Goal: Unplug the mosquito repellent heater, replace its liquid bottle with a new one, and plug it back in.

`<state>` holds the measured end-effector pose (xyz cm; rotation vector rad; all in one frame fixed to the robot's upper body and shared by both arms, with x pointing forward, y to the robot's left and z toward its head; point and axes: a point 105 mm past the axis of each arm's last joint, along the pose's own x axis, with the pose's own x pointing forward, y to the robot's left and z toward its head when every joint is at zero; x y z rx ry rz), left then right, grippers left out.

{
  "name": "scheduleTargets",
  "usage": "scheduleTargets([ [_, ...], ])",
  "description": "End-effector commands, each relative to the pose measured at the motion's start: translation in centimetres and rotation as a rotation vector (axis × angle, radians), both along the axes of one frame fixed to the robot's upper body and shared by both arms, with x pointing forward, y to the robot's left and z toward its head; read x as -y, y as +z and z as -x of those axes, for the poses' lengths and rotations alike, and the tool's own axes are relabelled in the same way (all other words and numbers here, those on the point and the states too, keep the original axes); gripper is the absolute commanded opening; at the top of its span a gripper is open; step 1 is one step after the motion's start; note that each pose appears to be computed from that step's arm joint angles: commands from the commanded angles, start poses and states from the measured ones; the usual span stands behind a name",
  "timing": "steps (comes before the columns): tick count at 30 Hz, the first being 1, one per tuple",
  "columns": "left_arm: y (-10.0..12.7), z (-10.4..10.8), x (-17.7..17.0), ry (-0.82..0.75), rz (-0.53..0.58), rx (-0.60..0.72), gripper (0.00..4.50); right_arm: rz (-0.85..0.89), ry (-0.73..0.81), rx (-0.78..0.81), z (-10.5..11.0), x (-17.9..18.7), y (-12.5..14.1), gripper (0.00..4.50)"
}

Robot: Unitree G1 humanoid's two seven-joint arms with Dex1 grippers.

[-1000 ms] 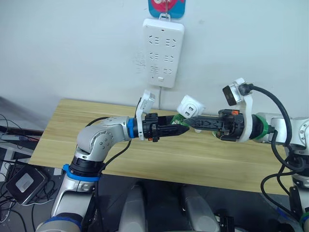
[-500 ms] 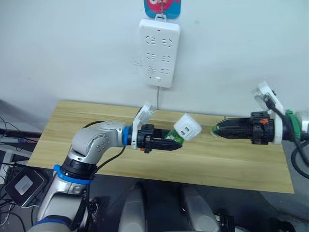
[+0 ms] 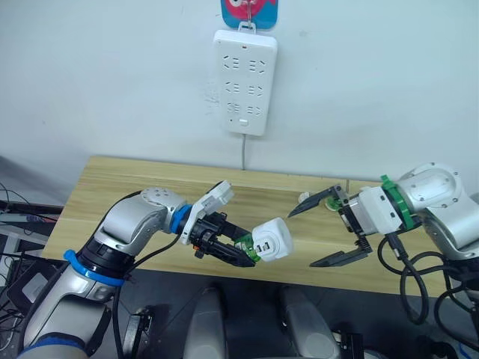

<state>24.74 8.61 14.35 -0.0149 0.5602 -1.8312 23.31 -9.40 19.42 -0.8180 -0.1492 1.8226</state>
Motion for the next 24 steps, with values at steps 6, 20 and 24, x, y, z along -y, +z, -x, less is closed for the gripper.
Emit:
scheduleTargets([
  [6,1.0,0.2,1.2,-0.053,0.037,0.028,2.25,-0.020,0.092,0.069,0.3,-2.8,-0.2,4.48],
  [20,0.8,0.4,1.2,-0.054,0.039,0.019,2.25,-0.030,0.057,0.079,-0.4,-3.4,0.2,4.48],
  [24,0.8,0.4,1.3,-0.056,0.038,0.017,2.25,-0.021,0.057,0.097,-0.5,-3.4,0.2,4.48],
])
